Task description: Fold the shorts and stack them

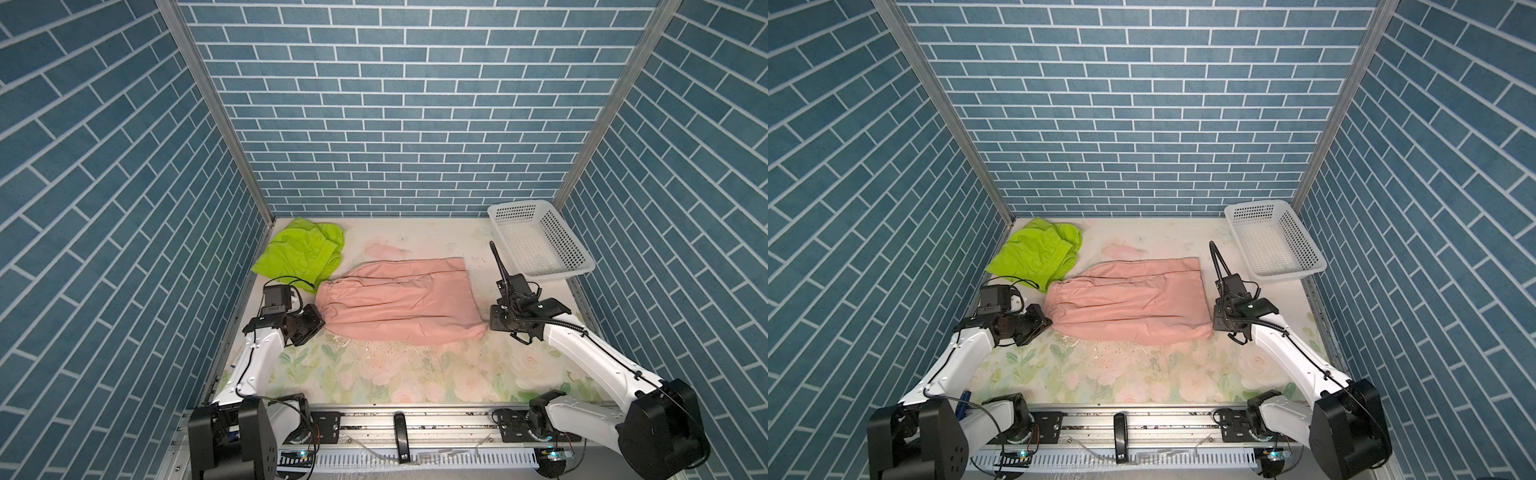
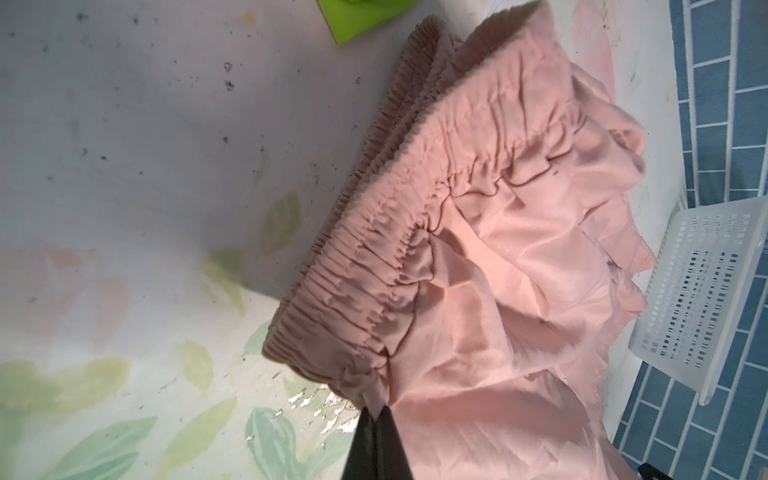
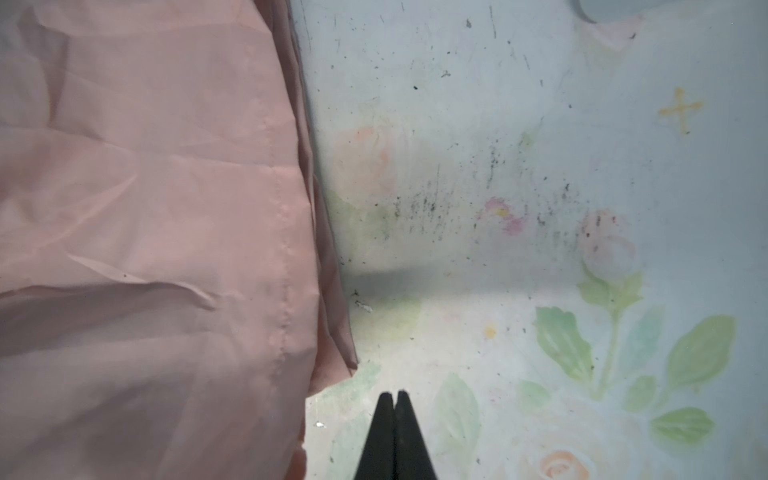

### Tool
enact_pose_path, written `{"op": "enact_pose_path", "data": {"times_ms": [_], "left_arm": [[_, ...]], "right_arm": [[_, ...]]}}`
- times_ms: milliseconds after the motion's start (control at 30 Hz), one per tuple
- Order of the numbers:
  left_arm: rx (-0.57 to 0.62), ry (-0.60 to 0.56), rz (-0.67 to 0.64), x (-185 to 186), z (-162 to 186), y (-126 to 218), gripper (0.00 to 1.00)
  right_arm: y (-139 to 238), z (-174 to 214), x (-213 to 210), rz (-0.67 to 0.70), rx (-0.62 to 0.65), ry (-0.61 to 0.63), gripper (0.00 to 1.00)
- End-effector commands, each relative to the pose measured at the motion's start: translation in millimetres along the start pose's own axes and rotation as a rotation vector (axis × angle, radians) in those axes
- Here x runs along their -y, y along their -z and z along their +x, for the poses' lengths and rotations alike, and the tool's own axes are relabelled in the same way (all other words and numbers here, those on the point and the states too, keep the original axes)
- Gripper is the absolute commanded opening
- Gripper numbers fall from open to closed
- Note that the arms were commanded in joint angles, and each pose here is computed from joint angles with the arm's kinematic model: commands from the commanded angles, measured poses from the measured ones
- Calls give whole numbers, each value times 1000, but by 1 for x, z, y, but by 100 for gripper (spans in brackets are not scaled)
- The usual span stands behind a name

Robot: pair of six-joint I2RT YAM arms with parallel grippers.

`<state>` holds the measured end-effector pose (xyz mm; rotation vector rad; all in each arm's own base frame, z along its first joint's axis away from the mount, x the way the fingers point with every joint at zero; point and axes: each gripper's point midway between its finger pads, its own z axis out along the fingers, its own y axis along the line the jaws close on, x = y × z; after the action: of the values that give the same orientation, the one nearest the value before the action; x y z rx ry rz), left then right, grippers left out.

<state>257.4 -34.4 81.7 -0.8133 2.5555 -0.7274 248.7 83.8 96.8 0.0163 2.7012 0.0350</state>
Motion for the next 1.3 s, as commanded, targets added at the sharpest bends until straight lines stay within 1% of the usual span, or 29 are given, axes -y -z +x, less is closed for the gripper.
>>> {"op": "enact_pose_path", "data": {"times_ms": [0,33,100,133,167,200,233,367,467,500,600,700,833,1000,1267], "left_arm": [[-51,17,-25,-7,11,1,0],[-56,26,-12,-6,13,-1,0],[-60,37,2,-5,14,-3,14],[-59,34,1,-5,14,-3,16],[-54,26,-5,-5,12,-2,22],[-48,17,-11,-4,10,0,32],[-43,9,-13,-3,7,2,33],[-18,-4,-12,0,2,6,41],[-27,15,1,-4,8,-1,47],[-29,20,3,-6,10,-3,48],[-19,22,11,-7,11,-5,48],[-15,19,1,-9,11,-4,48],[-17,20,0,-10,12,-5,49],[-25,22,2,-10,12,-8,49],[-25,24,6,-10,12,-9,49]], "right_arm": [[13,14,16,78,-67,39,32],[17,11,13,61,-48,30,41],[25,-4,-4,-41,24,25,54],[26,-13,-16,-102,58,37,59],[24,-24,-28,-156,90,59,63],[20,-36,-40,-194,112,87,65],[14,-46,-49,-212,118,108,65],[-20,-97,-73,-216,152,179,67],[-50,-131,-82,-260,154,172,68],[-63,-141,-82,-254,147,174,68],[-91,-158,-91,-299,105,182,68],[-107,-170,-93,-290,97,201,68],[-123,-172,-95,-308,67,191,65],[-127,-165,-104,-375,38,159,52],[-127,-149,-93,-335,20,114,49]]}}
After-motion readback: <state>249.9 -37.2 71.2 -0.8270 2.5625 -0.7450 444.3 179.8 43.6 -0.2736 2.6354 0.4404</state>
